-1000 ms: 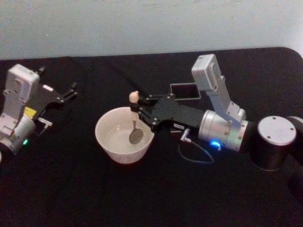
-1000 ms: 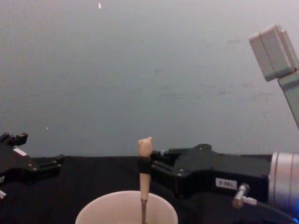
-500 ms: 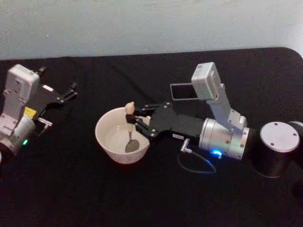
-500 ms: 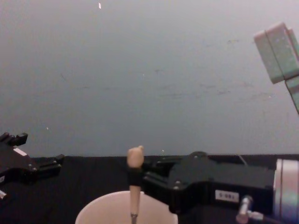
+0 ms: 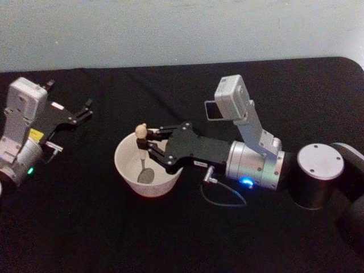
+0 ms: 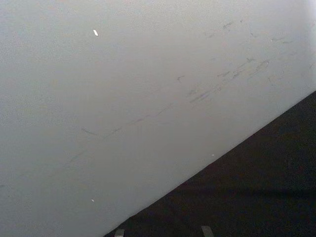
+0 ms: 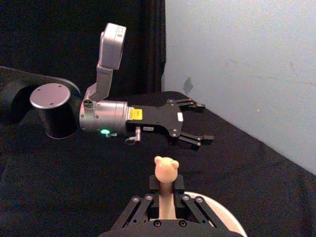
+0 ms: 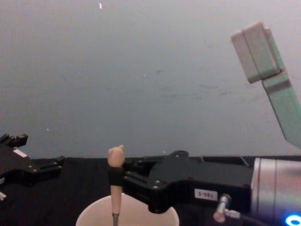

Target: Pick up the stirring spoon with one hand, stir inside the cup, then place it back in its original position.

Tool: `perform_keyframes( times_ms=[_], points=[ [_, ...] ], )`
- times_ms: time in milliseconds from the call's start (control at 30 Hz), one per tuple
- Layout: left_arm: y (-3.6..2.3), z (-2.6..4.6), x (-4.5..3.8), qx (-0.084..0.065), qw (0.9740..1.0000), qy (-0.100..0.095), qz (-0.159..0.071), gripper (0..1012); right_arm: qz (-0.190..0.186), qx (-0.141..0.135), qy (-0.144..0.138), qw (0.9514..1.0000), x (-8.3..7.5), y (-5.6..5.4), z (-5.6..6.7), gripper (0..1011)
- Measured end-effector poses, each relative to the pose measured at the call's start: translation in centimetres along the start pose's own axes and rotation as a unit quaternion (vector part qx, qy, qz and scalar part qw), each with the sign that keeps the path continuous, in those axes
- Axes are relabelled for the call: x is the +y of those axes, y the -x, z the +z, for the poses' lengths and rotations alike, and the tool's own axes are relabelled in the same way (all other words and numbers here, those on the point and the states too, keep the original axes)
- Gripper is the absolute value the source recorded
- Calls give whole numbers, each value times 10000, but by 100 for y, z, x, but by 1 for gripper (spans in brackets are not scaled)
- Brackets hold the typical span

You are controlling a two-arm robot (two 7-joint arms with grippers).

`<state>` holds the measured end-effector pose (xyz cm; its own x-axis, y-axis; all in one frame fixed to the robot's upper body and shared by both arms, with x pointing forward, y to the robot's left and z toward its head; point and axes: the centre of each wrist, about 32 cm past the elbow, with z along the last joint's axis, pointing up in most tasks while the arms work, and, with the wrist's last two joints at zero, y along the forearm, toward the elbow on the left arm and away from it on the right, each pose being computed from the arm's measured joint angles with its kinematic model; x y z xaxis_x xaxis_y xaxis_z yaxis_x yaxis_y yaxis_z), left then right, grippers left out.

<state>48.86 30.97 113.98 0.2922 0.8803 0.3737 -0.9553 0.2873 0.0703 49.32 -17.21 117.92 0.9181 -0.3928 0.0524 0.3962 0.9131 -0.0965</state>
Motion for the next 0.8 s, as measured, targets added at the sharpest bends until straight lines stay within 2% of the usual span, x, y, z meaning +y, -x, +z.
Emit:
perform_keyframes(
  times_ms=[400, 800],
  points=[
    [0, 0, 0, 0, 10000, 0, 0, 1001, -157, -87, 25, 9998, 89, -77, -25, 160],
    [0, 0, 0, 0, 10000, 0, -1, 1001, -441, -86, 66, 9990, 17, -156, -36, 160]
  ],
)
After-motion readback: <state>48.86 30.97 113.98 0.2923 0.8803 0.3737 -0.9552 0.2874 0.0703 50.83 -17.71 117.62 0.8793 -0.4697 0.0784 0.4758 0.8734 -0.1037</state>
